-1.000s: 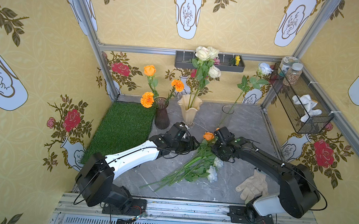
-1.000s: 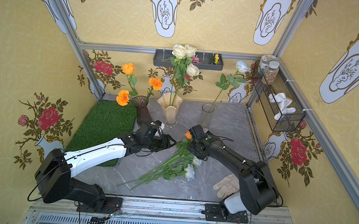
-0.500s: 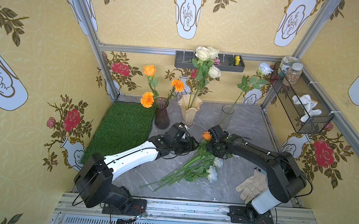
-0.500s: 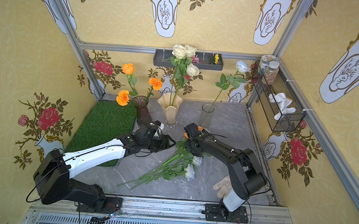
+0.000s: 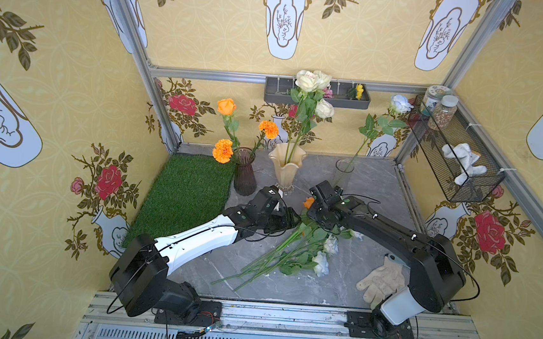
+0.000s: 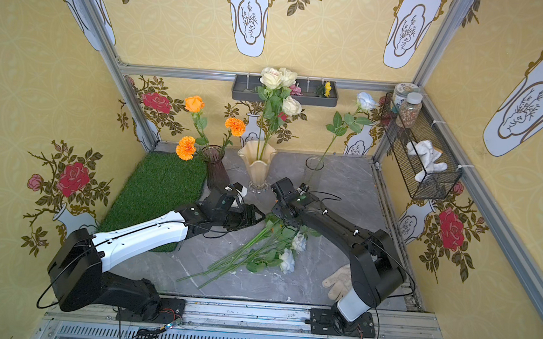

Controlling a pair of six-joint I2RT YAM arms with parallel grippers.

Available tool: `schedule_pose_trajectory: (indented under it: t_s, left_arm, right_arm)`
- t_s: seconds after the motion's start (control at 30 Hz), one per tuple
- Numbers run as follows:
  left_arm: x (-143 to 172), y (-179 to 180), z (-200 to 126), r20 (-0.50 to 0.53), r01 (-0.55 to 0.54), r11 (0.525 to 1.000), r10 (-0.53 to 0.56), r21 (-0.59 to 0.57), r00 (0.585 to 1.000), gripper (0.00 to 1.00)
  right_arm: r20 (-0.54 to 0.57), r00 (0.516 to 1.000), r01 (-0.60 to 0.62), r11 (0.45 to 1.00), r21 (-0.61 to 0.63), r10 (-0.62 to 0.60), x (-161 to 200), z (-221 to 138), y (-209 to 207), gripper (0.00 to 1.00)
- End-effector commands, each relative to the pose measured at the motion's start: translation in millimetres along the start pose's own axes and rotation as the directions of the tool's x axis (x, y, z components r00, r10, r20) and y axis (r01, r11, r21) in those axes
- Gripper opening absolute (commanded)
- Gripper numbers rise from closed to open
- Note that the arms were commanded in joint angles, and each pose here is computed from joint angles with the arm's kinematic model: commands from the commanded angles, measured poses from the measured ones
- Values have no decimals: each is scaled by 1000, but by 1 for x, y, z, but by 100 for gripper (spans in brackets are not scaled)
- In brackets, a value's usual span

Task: Arrange the flowers in different vases according to their colors
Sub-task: Pick up the flower at the center of the board.

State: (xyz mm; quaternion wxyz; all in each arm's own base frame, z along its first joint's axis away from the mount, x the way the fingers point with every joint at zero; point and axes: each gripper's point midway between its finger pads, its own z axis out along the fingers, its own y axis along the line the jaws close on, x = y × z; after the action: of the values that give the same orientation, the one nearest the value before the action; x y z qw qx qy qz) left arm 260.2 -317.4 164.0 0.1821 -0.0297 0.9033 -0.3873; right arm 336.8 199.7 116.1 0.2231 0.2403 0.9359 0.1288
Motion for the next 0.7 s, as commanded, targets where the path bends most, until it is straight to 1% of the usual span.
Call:
schedule_pose_trajectory:
  t_s: [0.0, 0.17, 0.3, 0.37, 0.47, 0.6, 0.67]
  left_arm:
    - [-1, -5, -2, 12, -15, 999, 15, 31, 1000, 66]
    - [-1, -6, -4, 18, -19, 999, 18, 49, 1000, 67]
    - [1, -11, -4, 5, -35, 997, 35, 68, 999, 71]
    - [4, -16, -3, 0, -51, 995, 51, 84, 999, 75]
    - [6, -25, -1, -8, -99, 990, 100, 100, 995, 77]
    - [2, -42, 5, -15, -152, 976, 156, 153, 988, 77]
    - [-2, -53, 7, -5, -190, 964, 195, 183, 981, 72]
  right_arm:
    - [47, 999, 27, 1000, 10, -28, -12, -12, 1, 4]
    - [86, 993, 83, 996, -27, -80, -27, -34, 14, 4]
    - [136, 983, 140, 986, -91, -127, -48, -62, 28, 4]
    - [163, 974, 179, 977, -120, -158, -58, -77, 35, 4]
    - [173, 963, 239, 953, -186, -208, -70, -96, 48, 3]
    - [136, 953, 300, 908, -292, -271, -73, -111, 64, 1]
    - [126, 943, 333, 885, -325, -309, -70, -116, 70, 0]
